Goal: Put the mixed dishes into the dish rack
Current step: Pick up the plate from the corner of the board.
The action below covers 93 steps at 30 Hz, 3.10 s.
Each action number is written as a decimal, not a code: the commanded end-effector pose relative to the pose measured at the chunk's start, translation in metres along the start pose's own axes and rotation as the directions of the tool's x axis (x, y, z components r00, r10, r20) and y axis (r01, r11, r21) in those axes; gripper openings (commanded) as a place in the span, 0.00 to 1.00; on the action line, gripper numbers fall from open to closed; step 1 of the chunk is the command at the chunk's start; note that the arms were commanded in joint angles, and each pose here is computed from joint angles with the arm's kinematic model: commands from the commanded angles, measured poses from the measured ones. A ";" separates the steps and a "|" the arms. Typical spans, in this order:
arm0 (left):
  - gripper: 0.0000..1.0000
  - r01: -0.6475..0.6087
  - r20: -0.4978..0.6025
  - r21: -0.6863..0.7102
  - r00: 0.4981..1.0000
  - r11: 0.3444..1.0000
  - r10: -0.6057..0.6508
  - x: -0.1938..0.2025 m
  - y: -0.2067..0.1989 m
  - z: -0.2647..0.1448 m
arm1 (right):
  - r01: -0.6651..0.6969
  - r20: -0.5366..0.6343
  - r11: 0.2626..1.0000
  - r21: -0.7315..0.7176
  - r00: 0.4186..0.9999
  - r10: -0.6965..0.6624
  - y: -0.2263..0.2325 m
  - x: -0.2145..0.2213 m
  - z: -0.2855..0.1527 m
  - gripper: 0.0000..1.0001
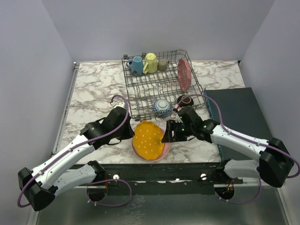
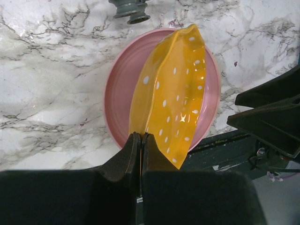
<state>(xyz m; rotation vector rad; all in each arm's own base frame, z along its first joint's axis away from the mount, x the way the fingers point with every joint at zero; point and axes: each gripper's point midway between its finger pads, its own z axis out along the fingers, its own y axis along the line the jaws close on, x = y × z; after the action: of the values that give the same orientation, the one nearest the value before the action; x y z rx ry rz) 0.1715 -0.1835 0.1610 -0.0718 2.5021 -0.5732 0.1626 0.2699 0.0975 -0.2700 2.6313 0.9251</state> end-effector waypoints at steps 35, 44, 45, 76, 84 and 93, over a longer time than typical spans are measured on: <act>0.00 0.131 0.019 -0.152 0.991 0.980 -0.129 0.016 0.035 0.014 | -0.034 -0.037 0.999 0.007 0.999 0.034 -0.012 -0.007 0.070 0.66; 0.00 0.128 -0.027 -0.169 0.990 0.977 -0.135 0.027 0.038 0.027 | -0.044 -0.060 0.998 -0.041 0.997 0.042 -0.007 0.003 0.070 0.66; 0.00 0.128 -0.033 -0.172 0.990 0.977 -0.136 0.029 0.038 0.029 | -0.046 -0.065 0.998 -0.052 0.997 0.043 -0.006 0.004 0.069 0.66; 0.00 0.125 -0.105 -0.224 0.983 0.966 -0.152 0.062 0.058 0.068 | -0.100 -0.093 0.995 0.018 0.990 0.102 -0.024 0.024 0.064 0.67; 0.00 0.148 -0.111 -0.234 0.978 0.961 -0.178 0.072 0.065 0.071 | -0.089 -0.081 0.989 0.118 0.992 0.099 -0.038 0.021 0.066 0.69; 0.00 0.181 -0.102 -0.241 0.972 0.953 -0.210 0.084 0.076 0.076 | -0.102 -0.148 0.992 0.076 0.983 0.112 -0.031 0.034 0.076 0.69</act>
<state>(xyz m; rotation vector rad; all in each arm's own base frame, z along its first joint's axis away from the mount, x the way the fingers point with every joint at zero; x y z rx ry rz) 0.1741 -0.1657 0.0724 -0.3457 2.5648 -0.4198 0.1809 0.2948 0.0466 -0.1265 2.7397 0.9158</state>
